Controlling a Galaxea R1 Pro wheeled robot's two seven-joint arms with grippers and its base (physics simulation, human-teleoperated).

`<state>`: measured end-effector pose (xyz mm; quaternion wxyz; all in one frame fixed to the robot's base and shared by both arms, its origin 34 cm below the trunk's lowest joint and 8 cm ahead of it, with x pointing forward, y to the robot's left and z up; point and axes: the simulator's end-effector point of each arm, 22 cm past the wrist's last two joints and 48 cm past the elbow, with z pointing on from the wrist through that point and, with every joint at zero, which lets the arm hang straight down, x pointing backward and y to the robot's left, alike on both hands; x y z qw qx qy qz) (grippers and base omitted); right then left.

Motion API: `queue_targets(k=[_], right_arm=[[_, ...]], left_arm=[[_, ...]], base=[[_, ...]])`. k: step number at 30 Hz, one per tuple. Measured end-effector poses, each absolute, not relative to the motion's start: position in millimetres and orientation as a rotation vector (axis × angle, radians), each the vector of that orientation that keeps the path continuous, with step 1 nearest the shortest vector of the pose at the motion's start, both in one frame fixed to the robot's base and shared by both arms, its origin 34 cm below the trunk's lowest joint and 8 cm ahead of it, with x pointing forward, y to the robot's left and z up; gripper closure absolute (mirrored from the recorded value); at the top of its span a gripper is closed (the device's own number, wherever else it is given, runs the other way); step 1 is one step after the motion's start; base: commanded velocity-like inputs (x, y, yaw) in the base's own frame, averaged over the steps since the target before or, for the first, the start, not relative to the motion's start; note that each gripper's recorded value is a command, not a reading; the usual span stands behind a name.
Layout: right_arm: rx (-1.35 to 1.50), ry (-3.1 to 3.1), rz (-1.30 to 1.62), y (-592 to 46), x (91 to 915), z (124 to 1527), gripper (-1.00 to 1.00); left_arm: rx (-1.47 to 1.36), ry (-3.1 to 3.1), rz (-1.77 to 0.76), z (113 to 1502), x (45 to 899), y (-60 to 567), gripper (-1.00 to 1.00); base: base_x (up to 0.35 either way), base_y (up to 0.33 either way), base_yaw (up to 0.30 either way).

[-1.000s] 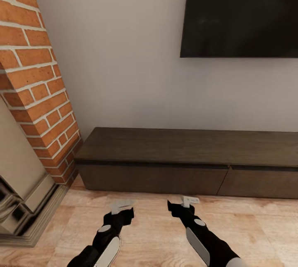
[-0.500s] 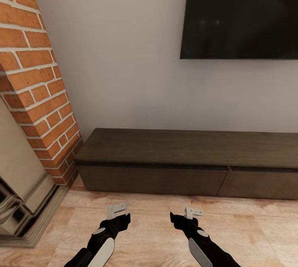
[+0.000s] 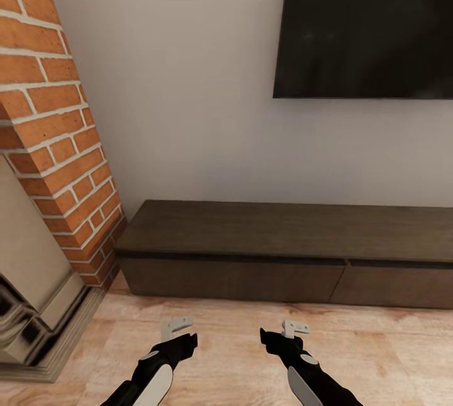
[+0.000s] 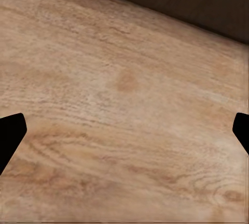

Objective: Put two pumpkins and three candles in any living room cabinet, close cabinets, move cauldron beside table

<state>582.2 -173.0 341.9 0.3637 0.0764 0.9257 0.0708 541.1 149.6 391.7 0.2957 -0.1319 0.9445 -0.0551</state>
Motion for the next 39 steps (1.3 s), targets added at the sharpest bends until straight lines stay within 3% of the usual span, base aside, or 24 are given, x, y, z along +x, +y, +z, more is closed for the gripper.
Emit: queue_targets(k=[19,39], right_arm=[[0.200,2.385,0.181,-173.7,590.8,382.0,-1.00],[0.203,2.416,0.156,-181.4,588.3,413.2,-1.00]], left_arm=[[-0.364,2.532,-0.162,430.1,546.7,147.7,-1.00],[-0.364,2.531,-0.163,473.4,555.1,147.1,-1.00]], base=[[-0.052,0.000,-0.024],[-0.051,0.000,-0.252]])
